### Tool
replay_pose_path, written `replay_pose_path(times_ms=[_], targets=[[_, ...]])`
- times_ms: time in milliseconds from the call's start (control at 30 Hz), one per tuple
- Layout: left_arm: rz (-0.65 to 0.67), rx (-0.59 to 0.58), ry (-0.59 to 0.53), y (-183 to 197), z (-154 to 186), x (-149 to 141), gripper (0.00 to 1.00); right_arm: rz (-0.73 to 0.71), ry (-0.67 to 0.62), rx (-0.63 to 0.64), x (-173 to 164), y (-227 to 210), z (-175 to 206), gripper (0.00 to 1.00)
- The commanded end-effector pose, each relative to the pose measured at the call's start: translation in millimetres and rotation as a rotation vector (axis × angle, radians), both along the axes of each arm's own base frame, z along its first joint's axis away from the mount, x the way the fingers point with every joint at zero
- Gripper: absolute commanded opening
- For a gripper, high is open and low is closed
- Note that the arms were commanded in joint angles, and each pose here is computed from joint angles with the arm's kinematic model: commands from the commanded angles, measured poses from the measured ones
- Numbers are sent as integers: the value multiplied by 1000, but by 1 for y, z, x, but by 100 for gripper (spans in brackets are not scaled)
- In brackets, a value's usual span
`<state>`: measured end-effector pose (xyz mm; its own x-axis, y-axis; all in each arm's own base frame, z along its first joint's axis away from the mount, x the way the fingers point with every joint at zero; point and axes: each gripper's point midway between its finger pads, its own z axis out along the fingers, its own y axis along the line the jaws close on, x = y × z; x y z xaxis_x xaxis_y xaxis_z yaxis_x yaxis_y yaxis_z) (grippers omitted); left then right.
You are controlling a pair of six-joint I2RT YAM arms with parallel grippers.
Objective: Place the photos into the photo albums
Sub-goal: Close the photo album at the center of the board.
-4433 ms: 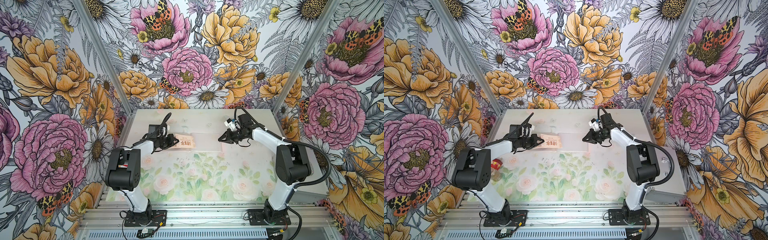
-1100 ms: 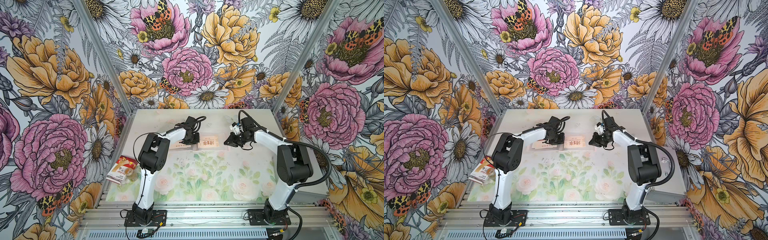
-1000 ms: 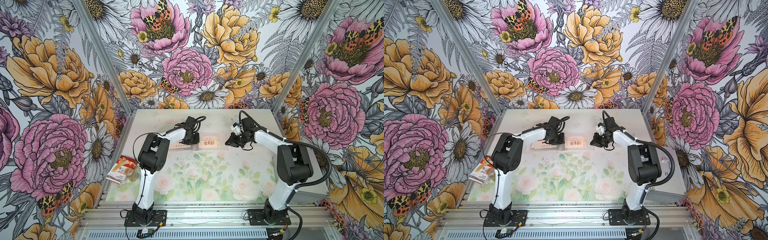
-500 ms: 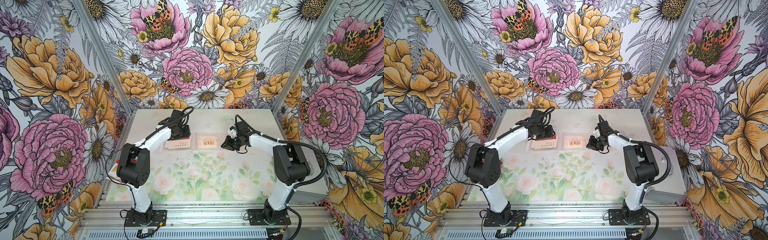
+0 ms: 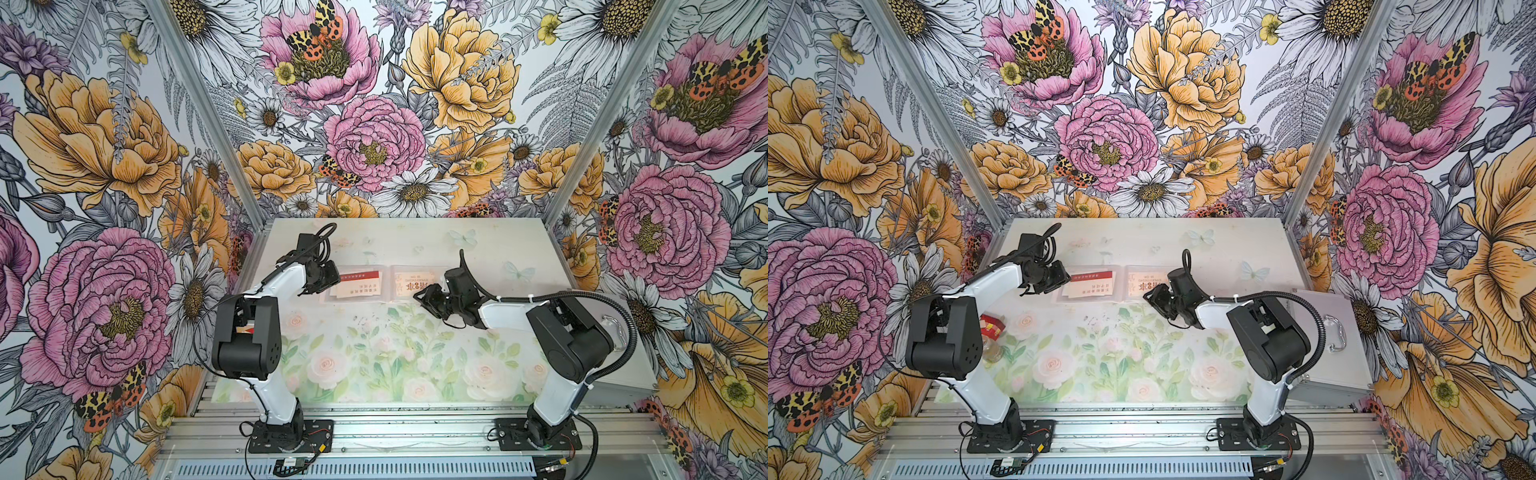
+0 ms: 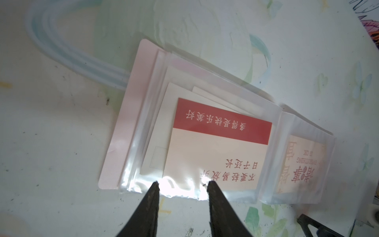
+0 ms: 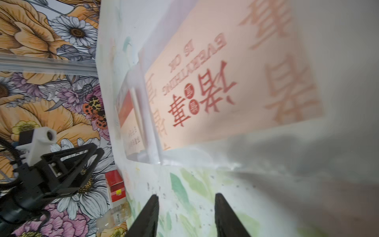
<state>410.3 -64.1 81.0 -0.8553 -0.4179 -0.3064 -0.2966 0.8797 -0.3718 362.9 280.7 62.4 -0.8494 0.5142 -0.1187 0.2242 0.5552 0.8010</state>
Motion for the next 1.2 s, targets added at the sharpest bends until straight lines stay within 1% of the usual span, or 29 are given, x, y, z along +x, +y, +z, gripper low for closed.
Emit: replay_pose_path(times_ms=[0, 167, 300, 533, 800, 1033, 1167], targets=[[23, -34, -32, 3, -5, 10, 41, -151, -62, 80, 19, 11, 23, 47], [32, -34, -32, 6, -14, 9, 41, -274, -43, 112, 17, 15, 15, 48], [34, -37, -25, 10, -20, 6, 41, -353, -41, 109, 16, 11, 11, 49], [48, -56, -23, 17, -30, 3, 42, -367, 2, 140, 16, 30, -2, 49], [32, -91, -13, 8, -41, -2, 42, -400, 35, 137, 19, 39, -25, 49], [8, -108, 10, -5, -53, -15, 42, -499, 24, 125, 31, 27, -41, 49], [-11, -111, 31, -16, -61, -26, 42, -549, -12, 140, 39, 21, -40, 49]])
